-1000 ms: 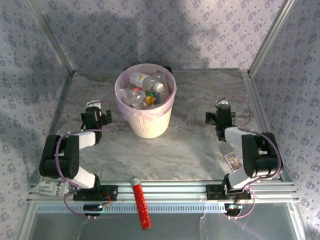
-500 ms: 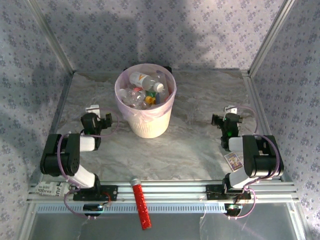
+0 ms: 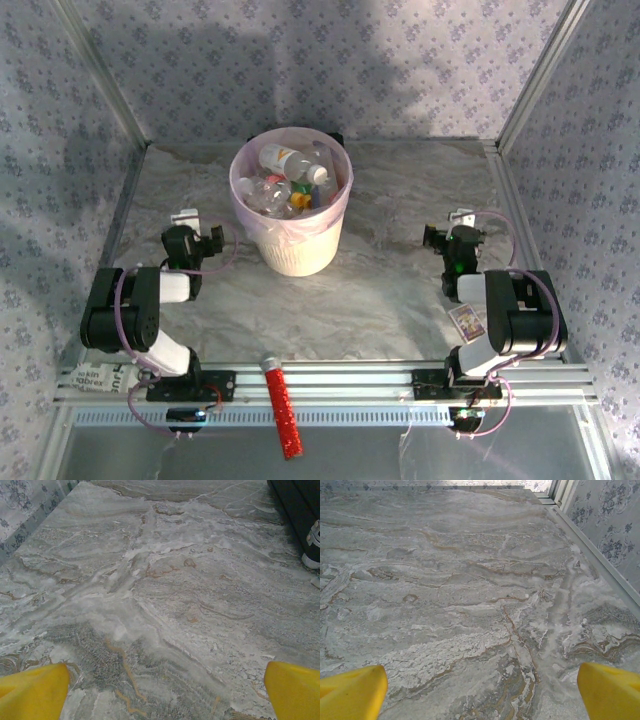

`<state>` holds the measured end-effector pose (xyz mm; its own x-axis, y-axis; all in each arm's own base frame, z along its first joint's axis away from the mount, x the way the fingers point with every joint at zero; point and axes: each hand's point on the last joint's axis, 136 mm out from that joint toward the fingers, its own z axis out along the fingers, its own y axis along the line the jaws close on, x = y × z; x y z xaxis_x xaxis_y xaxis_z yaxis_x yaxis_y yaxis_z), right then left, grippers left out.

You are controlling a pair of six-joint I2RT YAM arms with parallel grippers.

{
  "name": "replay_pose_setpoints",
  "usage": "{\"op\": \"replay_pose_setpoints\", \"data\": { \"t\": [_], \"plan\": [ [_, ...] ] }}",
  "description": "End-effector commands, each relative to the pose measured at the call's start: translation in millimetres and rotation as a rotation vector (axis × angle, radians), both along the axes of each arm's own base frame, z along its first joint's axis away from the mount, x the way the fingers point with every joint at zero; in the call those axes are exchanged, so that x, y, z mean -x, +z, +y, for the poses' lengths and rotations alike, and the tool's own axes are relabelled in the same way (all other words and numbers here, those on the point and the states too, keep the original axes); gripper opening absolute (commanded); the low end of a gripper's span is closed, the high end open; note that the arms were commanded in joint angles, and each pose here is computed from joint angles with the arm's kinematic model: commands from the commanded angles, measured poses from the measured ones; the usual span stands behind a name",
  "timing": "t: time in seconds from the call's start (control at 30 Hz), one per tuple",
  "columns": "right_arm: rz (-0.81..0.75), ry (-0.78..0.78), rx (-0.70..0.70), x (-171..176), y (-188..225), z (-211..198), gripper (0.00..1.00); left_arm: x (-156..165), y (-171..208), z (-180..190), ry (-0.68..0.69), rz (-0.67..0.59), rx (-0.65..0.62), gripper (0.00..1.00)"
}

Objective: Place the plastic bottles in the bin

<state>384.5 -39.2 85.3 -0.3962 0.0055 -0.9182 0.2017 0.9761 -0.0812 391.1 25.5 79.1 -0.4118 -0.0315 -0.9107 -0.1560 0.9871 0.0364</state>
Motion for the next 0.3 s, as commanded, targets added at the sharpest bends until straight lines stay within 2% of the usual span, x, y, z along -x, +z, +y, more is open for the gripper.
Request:
{"op": "replay_pose_setpoints", "data": {
  "t": [0.0,0.27],
  "plan": [
    [-0.014,0.008,-0.005,-1.9,1.3,2.4,0.99,-4.6,10.7,-1.9,-0.014,-0.046,0.013,1.00],
    [-0.016,0.009,-0.003,-1.7,1.7,2.4,0.99,-4.6,10.6,-2.3,-0.015,-0.046,0.014,1.00]
  ]
}}
